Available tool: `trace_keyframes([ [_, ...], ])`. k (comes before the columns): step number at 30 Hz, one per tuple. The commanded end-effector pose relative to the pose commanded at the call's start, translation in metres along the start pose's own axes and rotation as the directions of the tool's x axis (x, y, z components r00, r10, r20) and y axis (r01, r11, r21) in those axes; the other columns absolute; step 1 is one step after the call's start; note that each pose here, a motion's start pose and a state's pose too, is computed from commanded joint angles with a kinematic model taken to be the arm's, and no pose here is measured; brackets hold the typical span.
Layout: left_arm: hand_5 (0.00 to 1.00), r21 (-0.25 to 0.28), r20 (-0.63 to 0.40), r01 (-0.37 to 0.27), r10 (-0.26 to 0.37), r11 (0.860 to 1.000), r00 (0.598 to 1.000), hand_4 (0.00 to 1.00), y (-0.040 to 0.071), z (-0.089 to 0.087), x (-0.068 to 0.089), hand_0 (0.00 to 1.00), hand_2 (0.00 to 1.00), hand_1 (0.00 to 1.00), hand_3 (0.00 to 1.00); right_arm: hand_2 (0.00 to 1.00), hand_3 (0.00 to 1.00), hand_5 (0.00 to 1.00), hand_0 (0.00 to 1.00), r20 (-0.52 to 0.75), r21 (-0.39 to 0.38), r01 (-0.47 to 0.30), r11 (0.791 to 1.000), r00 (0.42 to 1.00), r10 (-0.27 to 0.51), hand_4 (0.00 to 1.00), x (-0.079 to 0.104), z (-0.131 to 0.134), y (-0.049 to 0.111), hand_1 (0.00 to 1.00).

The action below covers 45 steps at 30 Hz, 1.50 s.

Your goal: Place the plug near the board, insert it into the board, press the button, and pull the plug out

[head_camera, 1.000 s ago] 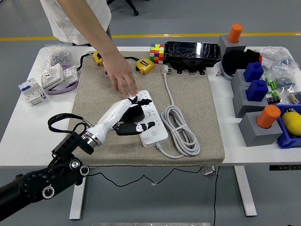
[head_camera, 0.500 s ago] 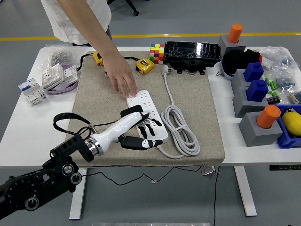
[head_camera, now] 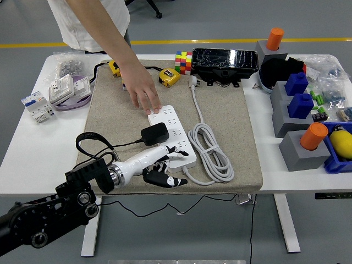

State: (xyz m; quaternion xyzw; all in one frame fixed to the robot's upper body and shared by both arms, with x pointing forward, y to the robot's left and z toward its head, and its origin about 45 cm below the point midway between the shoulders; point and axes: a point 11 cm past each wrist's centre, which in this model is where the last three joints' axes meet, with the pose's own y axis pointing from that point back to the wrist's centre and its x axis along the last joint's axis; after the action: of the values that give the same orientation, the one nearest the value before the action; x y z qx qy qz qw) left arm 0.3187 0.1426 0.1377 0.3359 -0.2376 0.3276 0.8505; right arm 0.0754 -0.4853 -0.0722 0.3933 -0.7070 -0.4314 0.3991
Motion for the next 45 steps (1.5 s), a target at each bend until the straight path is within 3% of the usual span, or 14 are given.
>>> trace_keyframes([
  [17, 0.372, 0.098, 0.031, 0.007, -0.010, 0.995, 0.999, 0.867, -0.002, -0.019, -0.005, 0.074, 0.131, 0.078, 0.843, 0.613, 0.545, 0.419, 0.574, 0.005, -0.004, 0.000, 1.000, 1.000, 0.000, 0.886, 0.000, 0.003, 0.000, 0.630],
  [24, 0.370, 0.105, -0.005, 0.021, -0.020, 0.994, 1.000, 0.867, -0.002, -0.019, -0.006, 0.074, 0.132, 0.078, 0.833, 0.613, 0.546, 0.419, 0.574, 0.011, -0.006, 0.000, 1.000, 1.000, 0.000, 0.886, 0.000, 0.005, 0.000, 0.631],
  [26, 0.370, 0.086, -0.008, 0.008, -0.007, 0.996, 1.000, 0.867, -0.002, -0.017, -0.005, 0.074, 0.132, 0.078, 0.833, 0.613, 0.546, 0.419, 0.574, 0.011, -0.007, 0.000, 1.000, 1.000, 0.000, 0.886, 0.000, 0.005, 0.000, 0.631],
  [27, 0.367, 0.060, -0.029, -0.010, 0.011, 0.998, 1.000, 0.865, -0.002, -0.014, -0.003, 0.084, 0.145, 0.074, 0.745, 0.613, 0.546, 0.418, 0.575, 0.013, -0.006, 0.000, 1.000, 1.000, 0.000, 0.886, -0.001, 0.005, 0.000, 0.631],
  [30, 0.367, -0.027, -0.105, -0.071, 0.068, 0.997, 0.992, 0.865, -0.001, -0.004, 0.004, 0.084, 0.145, 0.074, 0.745, 0.613, 0.546, 0.418, 0.575, 0.014, -0.007, 0.001, 1.000, 1.000, -0.001, 0.886, -0.001, 0.006, 0.000, 0.631],
  [32, 0.367, -0.074, -0.152, -0.124, 0.112, 0.989, 0.982, 0.865, -0.001, 0.000, 0.010, 0.084, 0.145, 0.074, 0.745, 0.613, 0.546, 0.418, 0.575, 0.014, -0.008, 0.001, 1.000, 1.000, -0.001, 0.886, -0.001, 0.006, 0.000, 0.631],
  [33, 0.372, -0.092, -0.169, -0.146, 0.129, 0.985, 0.977, 0.861, 0.000, 0.001, 0.011, 0.126, 0.202, 0.089, 0.630, 0.613, 0.546, 0.419, 0.574, 0.013, -0.008, 0.001, 1.000, 1.000, -0.001, 0.887, -0.001, 0.006, 0.000, 0.631],
  [35, 0.372, -0.121, -0.233, -0.209, 0.177, 0.970, 0.956, 0.861, 0.001, 0.001, 0.017, 0.126, 0.202, 0.089, 0.630, 0.613, 0.546, 0.419, 0.574, 0.013, -0.006, 0.002, 1.000, 1.000, -0.002, 0.887, -0.002, 0.005, 0.000, 0.631],
  [38, 0.372, -0.139, -0.323, -0.285, 0.228, 0.949, 0.918, 0.861, 0.003, -0.001, 0.024, 0.126, 0.202, 0.089, 0.630, 0.613, 0.546, 0.419, 0.574, 0.015, -0.005, 0.002, 1.000, 1.000, -0.002, 0.887, -0.002, 0.005, 0.000, 0.631],
  [39, 0.347, -0.140, -0.349, -0.304, 0.240, 0.942, 0.906, 0.840, 0.004, -0.002, 0.026, 0.174, 0.225, 0.137, 0.603, 0.613, 0.546, 0.418, 0.574, 0.016, -0.005, 0.001, 1.000, 1.000, -0.001, 0.886, -0.002, 0.005, 0.000, 0.631],
  [45, 0.349, -0.126, -0.360, -0.307, 0.245, 0.943, 0.900, 0.840, 0.004, -0.003, 0.029, 0.173, 0.238, 0.145, 0.598, 0.613, 0.546, 0.419, 0.574, 0.017, -0.008, -0.002, 1.000, 1.000, 0.002, 0.887, -0.001, 0.006, 0.000, 0.631],
])
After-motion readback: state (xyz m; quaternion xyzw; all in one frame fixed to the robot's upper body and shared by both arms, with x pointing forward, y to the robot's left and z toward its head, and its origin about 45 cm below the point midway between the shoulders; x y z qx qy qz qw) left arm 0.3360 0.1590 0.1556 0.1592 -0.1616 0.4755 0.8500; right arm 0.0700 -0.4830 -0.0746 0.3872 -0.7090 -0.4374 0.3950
